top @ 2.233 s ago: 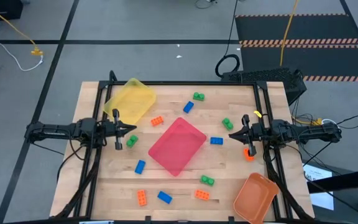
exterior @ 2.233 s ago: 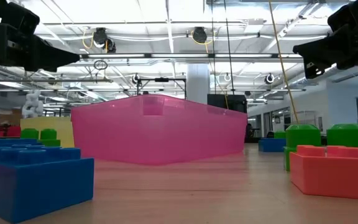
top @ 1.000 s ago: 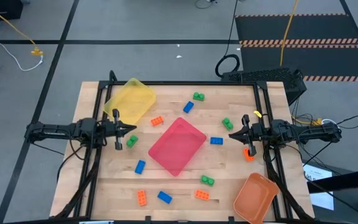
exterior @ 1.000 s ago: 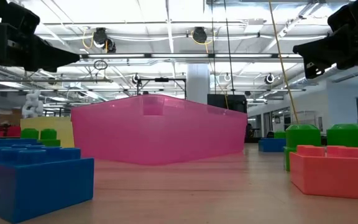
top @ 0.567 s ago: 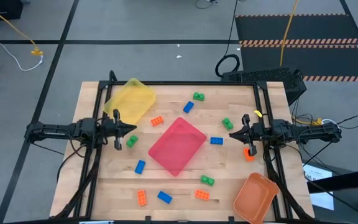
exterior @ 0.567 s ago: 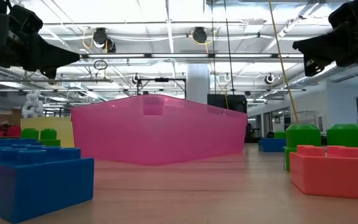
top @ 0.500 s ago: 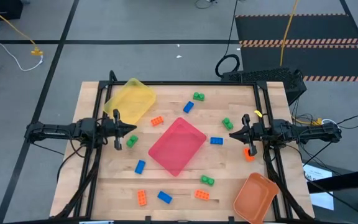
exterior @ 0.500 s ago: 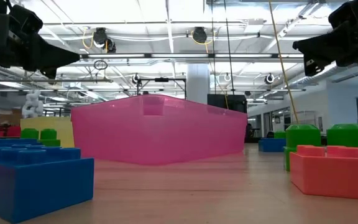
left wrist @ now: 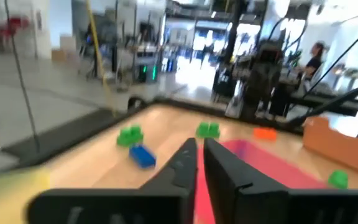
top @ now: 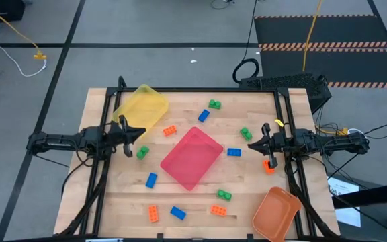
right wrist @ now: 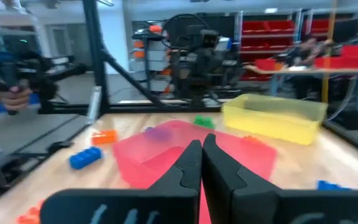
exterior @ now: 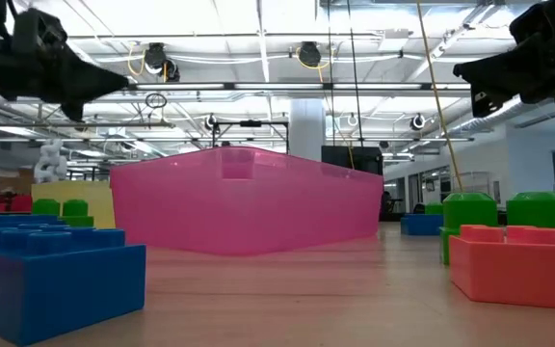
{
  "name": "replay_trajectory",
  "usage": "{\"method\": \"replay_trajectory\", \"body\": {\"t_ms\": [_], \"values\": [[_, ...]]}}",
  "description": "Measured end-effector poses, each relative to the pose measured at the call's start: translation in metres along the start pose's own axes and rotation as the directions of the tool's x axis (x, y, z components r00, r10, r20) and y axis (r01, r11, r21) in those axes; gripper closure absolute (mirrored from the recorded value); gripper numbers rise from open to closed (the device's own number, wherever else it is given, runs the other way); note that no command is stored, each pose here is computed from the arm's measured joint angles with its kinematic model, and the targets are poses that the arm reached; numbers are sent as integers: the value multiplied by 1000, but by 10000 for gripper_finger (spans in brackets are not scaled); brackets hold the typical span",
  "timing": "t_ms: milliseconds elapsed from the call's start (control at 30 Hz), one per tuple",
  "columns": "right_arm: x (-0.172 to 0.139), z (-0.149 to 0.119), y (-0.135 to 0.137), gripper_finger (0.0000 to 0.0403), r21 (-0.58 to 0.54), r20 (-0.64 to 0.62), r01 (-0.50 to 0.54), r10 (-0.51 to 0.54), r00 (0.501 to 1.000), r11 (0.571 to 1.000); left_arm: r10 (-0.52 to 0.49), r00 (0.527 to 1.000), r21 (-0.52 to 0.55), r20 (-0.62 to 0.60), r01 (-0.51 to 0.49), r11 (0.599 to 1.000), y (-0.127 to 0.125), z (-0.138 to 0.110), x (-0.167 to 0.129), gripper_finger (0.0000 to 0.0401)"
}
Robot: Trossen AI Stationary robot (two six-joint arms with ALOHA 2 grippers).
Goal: Sort & place blocks by color
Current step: Put the blue game piece into the orange bin
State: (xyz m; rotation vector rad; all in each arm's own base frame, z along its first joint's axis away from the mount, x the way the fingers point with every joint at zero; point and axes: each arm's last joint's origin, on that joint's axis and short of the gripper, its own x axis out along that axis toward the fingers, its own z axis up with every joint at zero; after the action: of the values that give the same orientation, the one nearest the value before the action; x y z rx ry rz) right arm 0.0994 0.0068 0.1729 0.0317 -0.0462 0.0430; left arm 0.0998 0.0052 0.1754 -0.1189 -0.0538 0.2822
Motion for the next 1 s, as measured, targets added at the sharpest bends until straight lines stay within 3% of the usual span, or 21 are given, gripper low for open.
{"method": "replay_trajectory", "body": {"t_ms": [133, 267, 500, 667, 867, 1000], "values": [[0, 0, -3, 403, 9, 4, 95, -95, 995, 995, 36, 997, -20, -65, -38, 999, 1, -7, 2, 313], [0, 0, -4, 403, 1, 5, 126, -126, 992, 992, 60, 988, -31, -141, -65, 997, 0, -10, 6, 247], [-1, 0, -6, 403, 5, 6, 191, -191, 982, 982, 110, 925, -15, -363, -124, 992, -7, 25, 16, 151], [-2, 0, -9, 403, -19, 8, 323, -323, 947, 946, 179, 795, 10, -580, -212, 977, -14, 45, 31, 127], [-2, -2, -9, 403, -21, -8, 323, -323, 946, 946, 240, 576, 90, -781, -277, 957, -28, 49, 56, 126], [-2, -3, -9, 403, -29, -24, 323, -323, 946, 946, 237, 459, 98, -857, -306, 947, -38, 52, 76, 125]]}}
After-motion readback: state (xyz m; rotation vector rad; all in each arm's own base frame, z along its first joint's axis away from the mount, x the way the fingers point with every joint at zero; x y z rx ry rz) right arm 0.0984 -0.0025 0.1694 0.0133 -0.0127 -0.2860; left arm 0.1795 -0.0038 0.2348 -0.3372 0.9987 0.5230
